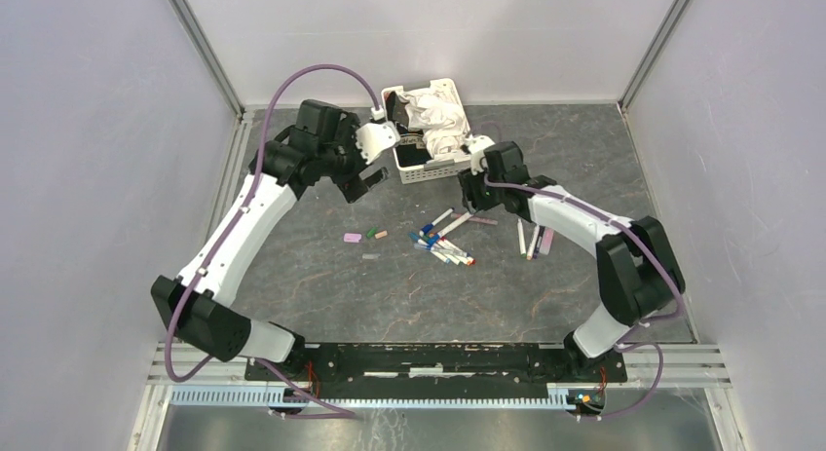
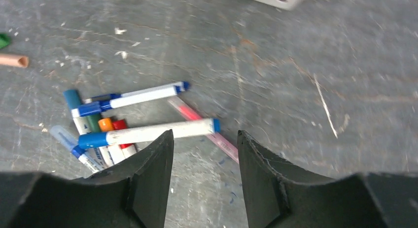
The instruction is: Open the pen caps
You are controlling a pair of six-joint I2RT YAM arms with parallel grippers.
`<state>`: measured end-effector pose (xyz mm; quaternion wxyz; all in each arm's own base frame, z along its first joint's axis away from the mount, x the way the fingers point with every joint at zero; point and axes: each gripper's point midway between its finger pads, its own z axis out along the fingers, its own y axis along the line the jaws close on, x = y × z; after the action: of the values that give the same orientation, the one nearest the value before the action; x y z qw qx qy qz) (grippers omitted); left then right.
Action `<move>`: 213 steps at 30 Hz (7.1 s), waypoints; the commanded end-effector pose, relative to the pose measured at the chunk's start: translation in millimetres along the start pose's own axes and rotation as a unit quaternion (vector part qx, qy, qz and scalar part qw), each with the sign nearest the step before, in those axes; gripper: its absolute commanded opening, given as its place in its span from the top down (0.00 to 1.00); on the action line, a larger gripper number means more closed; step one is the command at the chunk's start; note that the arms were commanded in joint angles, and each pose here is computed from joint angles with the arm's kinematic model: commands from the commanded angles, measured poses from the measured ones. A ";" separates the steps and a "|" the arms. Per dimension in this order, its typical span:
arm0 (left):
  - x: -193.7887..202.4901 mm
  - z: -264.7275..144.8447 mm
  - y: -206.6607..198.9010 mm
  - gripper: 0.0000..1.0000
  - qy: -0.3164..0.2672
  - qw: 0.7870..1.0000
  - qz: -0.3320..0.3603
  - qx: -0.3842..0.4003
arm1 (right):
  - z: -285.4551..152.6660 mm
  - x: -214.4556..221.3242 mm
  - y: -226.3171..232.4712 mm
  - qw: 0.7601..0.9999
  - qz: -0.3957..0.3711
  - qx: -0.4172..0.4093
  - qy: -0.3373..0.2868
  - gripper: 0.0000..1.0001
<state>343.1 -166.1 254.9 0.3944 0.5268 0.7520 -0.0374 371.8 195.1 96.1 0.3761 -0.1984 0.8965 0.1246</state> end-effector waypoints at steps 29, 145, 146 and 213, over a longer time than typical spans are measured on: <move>-6.6 -12.1 -14.5 0.00 -0.013 0.999 -0.013 0.044 | 43.0 47.0 67.1 0.882 -0.398 -0.249 0.030 0.54; 127.9 107.1 -115.7 0.96 0.094 0.960 0.162 0.211 | -56.7 48.4 -8.5 0.991 0.121 -0.059 -0.013 1.00; 131.4 111.0 -116.4 0.96 0.099 0.960 0.156 0.210 | -58.4 52.7 -24.2 0.991 0.133 -0.024 -0.017 1.00; 14.1 32.2 -43.2 0.00 0.033 0.994 0.033 0.096 | -39.1 134.0 -98.2 0.979 0.118 0.148 0.075 0.69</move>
<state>322.8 -191.8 184.0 0.2898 0.6047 0.7371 -0.0840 310.8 60.1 17.1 0.3259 -0.0298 0.9446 0.0259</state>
